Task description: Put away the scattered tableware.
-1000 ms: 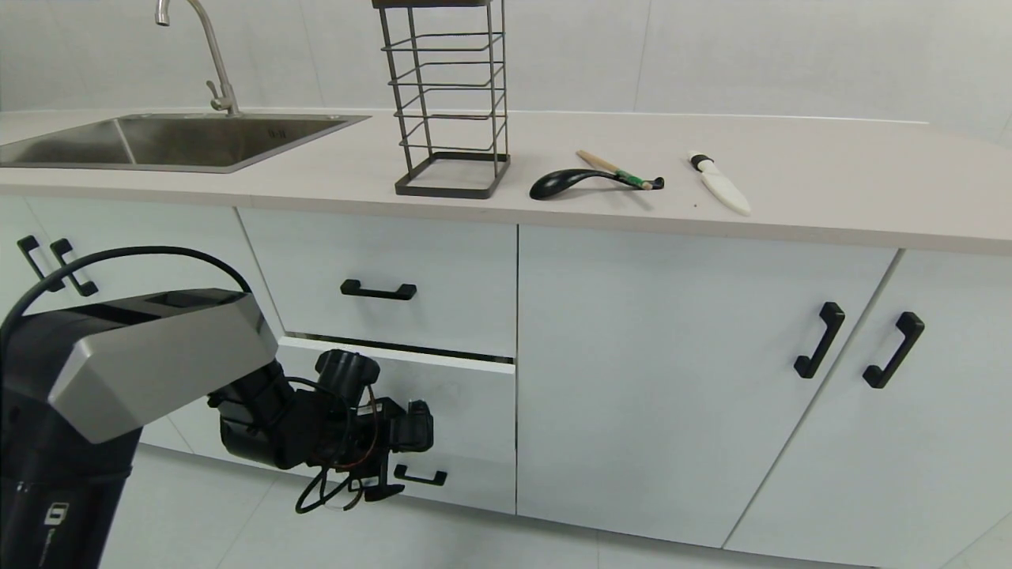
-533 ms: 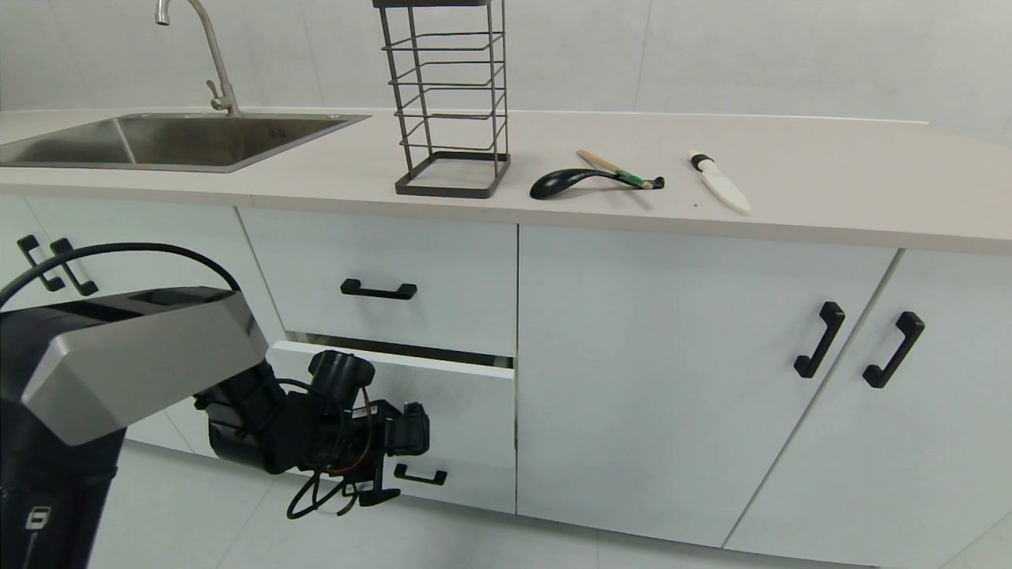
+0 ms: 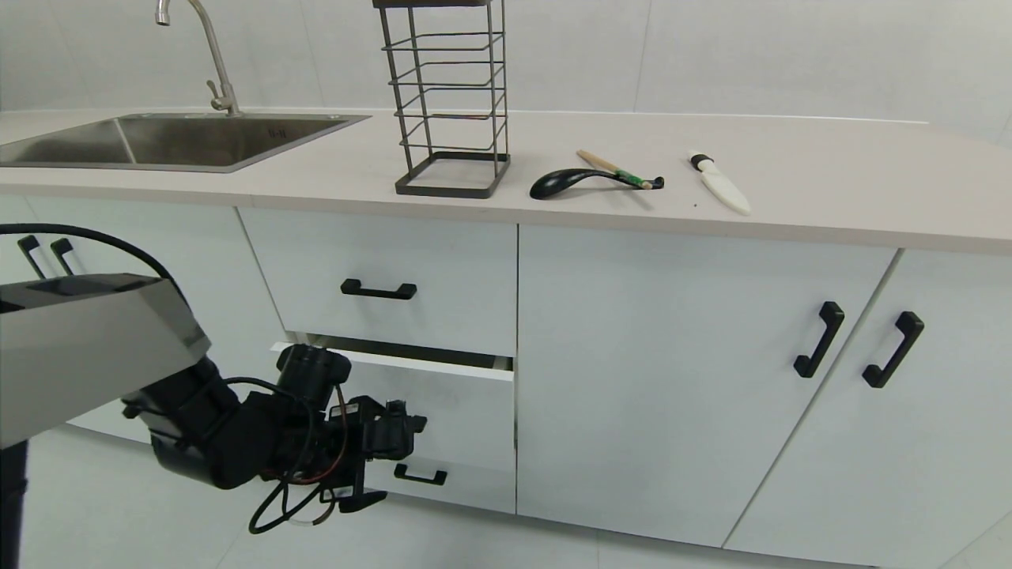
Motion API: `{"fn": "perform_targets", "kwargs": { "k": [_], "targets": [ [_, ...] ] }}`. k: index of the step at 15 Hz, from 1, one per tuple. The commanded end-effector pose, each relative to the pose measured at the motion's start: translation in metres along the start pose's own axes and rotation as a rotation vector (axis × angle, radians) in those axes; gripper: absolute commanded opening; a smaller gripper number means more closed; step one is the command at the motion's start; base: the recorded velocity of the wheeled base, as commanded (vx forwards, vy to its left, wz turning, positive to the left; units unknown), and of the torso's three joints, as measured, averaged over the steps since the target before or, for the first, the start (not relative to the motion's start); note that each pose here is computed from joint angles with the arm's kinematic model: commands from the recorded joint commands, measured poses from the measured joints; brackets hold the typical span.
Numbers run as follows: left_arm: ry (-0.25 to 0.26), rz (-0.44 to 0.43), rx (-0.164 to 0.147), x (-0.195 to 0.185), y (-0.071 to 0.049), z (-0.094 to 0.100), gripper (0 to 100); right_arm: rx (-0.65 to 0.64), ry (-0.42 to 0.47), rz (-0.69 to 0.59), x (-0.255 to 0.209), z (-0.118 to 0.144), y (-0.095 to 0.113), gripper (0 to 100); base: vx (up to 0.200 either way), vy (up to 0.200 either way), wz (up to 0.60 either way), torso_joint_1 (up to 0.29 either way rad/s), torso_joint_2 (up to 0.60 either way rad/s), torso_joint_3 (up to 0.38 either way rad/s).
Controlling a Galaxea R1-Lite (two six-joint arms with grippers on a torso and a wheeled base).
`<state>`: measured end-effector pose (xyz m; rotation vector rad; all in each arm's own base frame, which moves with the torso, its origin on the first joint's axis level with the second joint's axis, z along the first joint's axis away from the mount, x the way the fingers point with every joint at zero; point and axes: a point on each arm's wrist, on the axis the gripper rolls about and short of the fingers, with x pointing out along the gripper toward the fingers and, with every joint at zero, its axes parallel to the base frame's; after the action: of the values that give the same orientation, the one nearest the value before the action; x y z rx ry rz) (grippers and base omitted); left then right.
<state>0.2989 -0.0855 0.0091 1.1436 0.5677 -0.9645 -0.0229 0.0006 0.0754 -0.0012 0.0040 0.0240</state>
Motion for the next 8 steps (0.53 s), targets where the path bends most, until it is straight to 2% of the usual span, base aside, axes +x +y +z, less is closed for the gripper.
{"fn": "perform_targets", "kwargs": {
  "k": [1,3,6,7,8],
  "targets": [
    [-0.021,0.069,0.009,-0.037,-0.001,0.006,100,0.0,0.001,0.001,0.0,0.0,0.0,0,0.0,0.0,0.0,0.0,0.0,0.0],
    [-0.043,0.114,-0.003,-0.052,0.006,0.003,100,0.0,0.002,0.001,0.0,0.0,0.0,0,0.0,0.0,0.0,0.0,0.0,0.0],
    [-0.085,0.184,0.0,-0.07,0.015,0.014,100,0.0,0.002,0.001,0.0,0.0,0.0,0,0.0,0.0,0.0,0.0,0.0,0.0],
    [-0.141,0.198,0.007,-0.074,0.021,0.03,100,0.0,0.002,0.001,0.0,0.0,0.0,0,0.0,0.0,0.0,0.0,0.0,0.0],
    [-0.177,0.198,-0.012,-0.075,0.027,0.038,100,0.0,0.001,0.001,0.0,0.0,0.0,0,0.0,0.0,0.0,0.0,0.0,0.0]
  ]
}}
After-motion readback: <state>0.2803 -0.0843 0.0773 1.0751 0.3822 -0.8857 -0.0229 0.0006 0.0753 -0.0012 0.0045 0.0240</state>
